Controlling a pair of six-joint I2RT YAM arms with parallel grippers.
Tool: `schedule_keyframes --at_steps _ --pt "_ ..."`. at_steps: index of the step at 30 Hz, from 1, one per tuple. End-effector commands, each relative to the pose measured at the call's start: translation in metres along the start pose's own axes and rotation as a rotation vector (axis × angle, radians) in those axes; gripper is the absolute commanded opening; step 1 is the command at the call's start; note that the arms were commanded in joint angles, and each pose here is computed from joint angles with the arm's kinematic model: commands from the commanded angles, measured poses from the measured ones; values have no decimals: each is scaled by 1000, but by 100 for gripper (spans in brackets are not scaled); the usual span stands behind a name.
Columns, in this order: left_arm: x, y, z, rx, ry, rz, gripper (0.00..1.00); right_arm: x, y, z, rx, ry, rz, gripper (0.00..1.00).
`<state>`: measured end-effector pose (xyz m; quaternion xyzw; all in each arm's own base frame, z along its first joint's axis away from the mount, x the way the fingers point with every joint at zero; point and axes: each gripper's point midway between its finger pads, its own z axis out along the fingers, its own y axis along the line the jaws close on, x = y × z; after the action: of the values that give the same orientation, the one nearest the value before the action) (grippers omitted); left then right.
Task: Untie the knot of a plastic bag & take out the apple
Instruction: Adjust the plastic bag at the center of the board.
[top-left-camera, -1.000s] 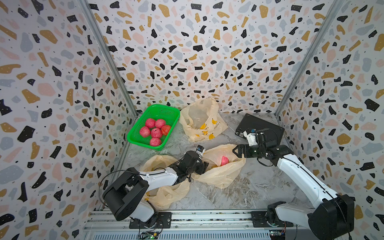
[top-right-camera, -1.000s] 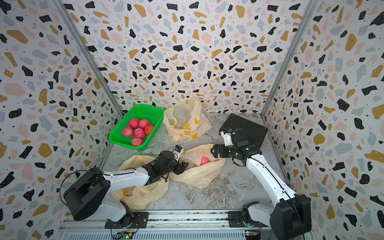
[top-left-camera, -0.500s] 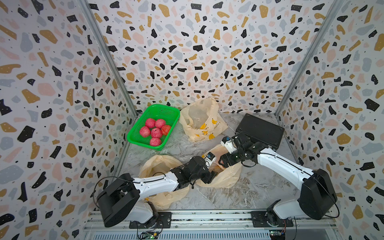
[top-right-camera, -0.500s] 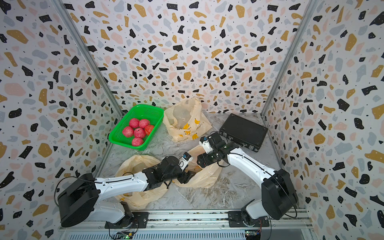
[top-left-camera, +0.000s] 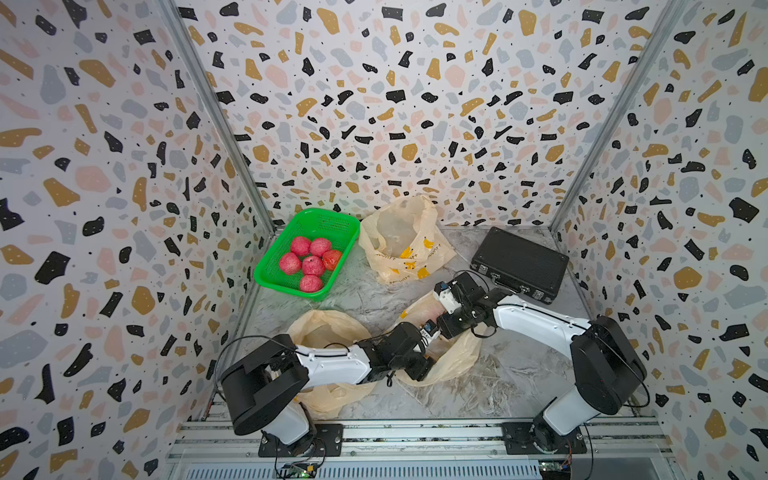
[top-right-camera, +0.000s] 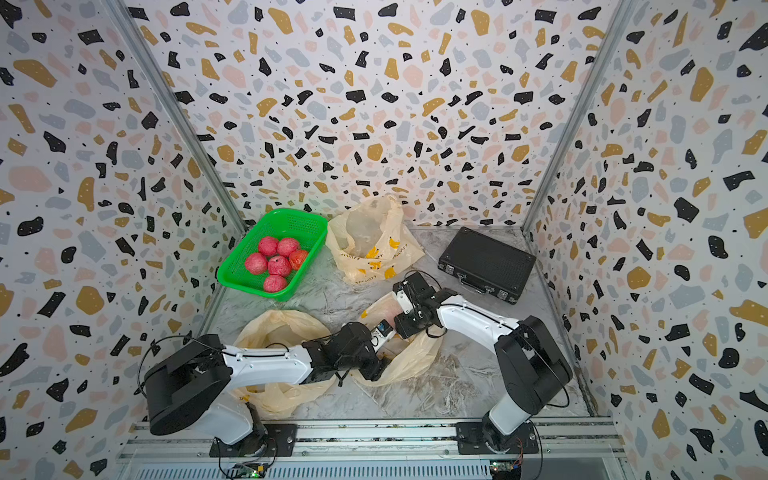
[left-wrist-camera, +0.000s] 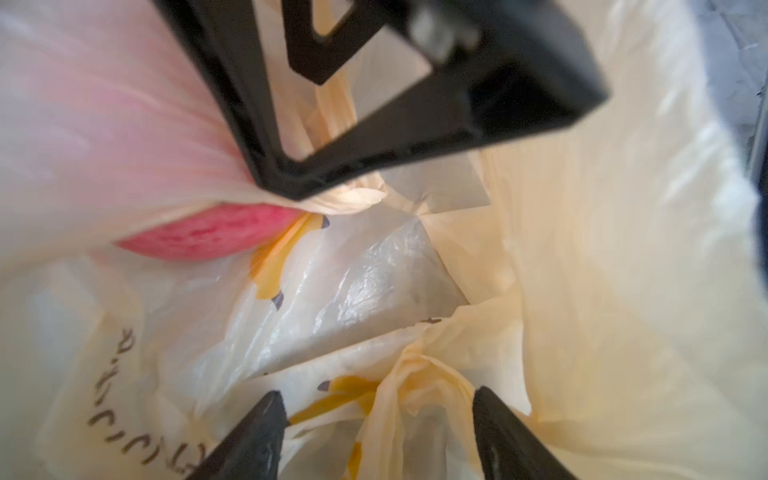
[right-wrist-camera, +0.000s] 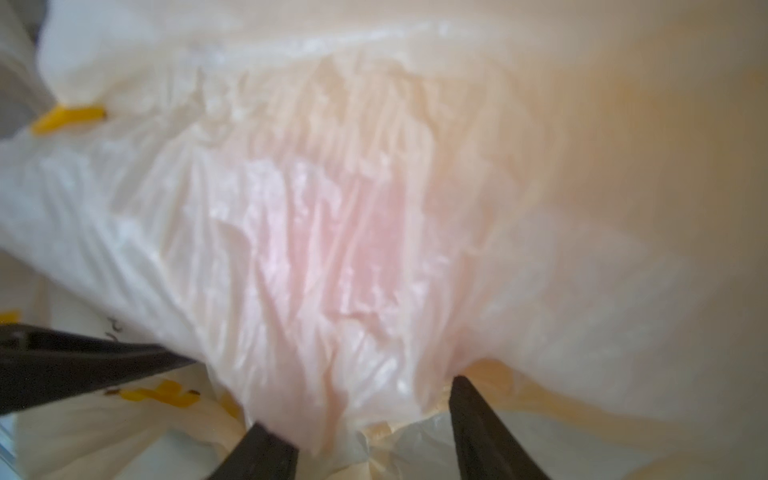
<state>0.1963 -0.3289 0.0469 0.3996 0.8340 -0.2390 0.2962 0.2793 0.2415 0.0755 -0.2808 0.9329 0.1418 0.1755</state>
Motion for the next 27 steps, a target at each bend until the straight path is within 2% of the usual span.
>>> schedule_keyframes --at_steps 1,3,6,10,16,20,24,27 --pt "0 -1 3 1 -4 22 72 -20 -5 -18 52 -57 10 42" --pt "7 1 4 -7 8 16 72 -24 -7 -26 60 -72 16 28" --pt "13 2 5 -11 14 8 73 -31 -7 -33 48 -104 38 13" --pt "10 4 1 -23 2 5 73 -45 -11 -45 52 -151 55 1" --pt "13 6 0 -35 11 6 73 -71 -16 -69 78 -232 47 0" --pt "10 8 -2 -46 3 9 73 -75 -37 -44 81 -207 104 0" --pt "5 8 -6 -53 -11 11 73 -68 -66 -18 176 -170 110 0" --pt "3 8 -9 -54 -21 14 74 -66 -88 -8 200 -196 169 0"
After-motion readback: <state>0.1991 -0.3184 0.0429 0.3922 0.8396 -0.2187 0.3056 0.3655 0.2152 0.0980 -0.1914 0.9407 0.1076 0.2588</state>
